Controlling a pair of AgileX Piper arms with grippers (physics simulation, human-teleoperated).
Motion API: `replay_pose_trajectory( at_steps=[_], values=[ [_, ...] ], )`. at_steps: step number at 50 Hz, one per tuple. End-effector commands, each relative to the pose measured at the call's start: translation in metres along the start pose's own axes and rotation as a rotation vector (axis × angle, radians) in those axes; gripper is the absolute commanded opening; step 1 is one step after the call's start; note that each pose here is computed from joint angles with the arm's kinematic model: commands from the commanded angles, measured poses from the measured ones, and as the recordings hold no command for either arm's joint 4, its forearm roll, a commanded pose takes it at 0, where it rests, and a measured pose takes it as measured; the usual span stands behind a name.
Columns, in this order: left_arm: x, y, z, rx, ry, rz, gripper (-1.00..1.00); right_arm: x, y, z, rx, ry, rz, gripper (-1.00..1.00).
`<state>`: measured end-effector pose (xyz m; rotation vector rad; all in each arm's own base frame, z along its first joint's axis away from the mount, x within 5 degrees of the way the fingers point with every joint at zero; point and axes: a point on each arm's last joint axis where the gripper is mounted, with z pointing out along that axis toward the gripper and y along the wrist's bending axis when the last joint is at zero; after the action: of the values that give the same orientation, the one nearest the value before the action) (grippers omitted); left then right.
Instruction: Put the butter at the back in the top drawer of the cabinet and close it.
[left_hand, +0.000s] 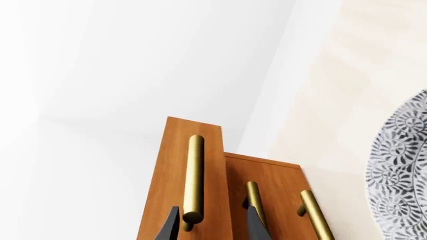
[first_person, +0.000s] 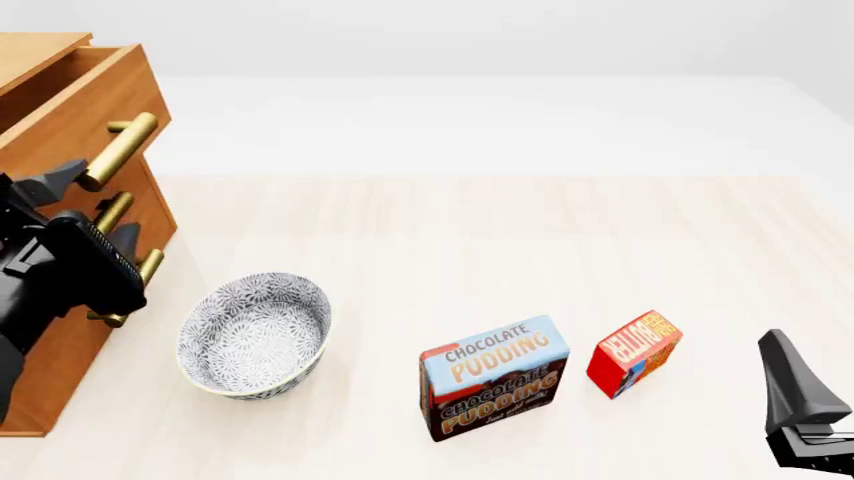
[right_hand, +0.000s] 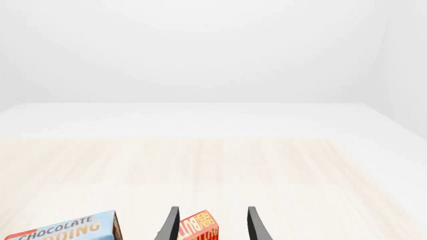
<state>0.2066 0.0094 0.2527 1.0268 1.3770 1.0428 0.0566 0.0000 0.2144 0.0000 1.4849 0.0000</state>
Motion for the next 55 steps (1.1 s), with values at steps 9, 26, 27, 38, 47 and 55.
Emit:
replay_pose_trajectory(
  at_steps=[9,26,27,38,47,55],
  values=[
    [0.002,-0.003,-0.001,0.014,0.008,-0.005,1.00,0.000,0.000,0.000,0.000,0.000,0.000,1.00],
    [-0.047,0.110,-0.073,0.018,-0.136,-0.301,1.00,0.000,0.000,0.000,0.000,0.000,0.000,1.00],
    [-0.047,0.110,-0.073,0.018,-0.136,-0.301,1.00,0.000,0.000,0.000,0.000,0.000,0.000,1.00],
    [-0.052,0.131,-0.078,0.060,-0.123,-0.392,1.00,0.000,0.000,0.000,0.000,0.000,0.000,1.00],
    [-0.059,0.149,-0.073,0.120,-0.106,-0.491,1.00,0.000,0.000,0.000,0.000,0.000,0.000,1.00],
    [-0.061,0.162,-0.074,0.131,-0.087,-0.552,1.00,0.000,0.000,0.000,0.000,0.000,0.000,1.00]
  ],
)
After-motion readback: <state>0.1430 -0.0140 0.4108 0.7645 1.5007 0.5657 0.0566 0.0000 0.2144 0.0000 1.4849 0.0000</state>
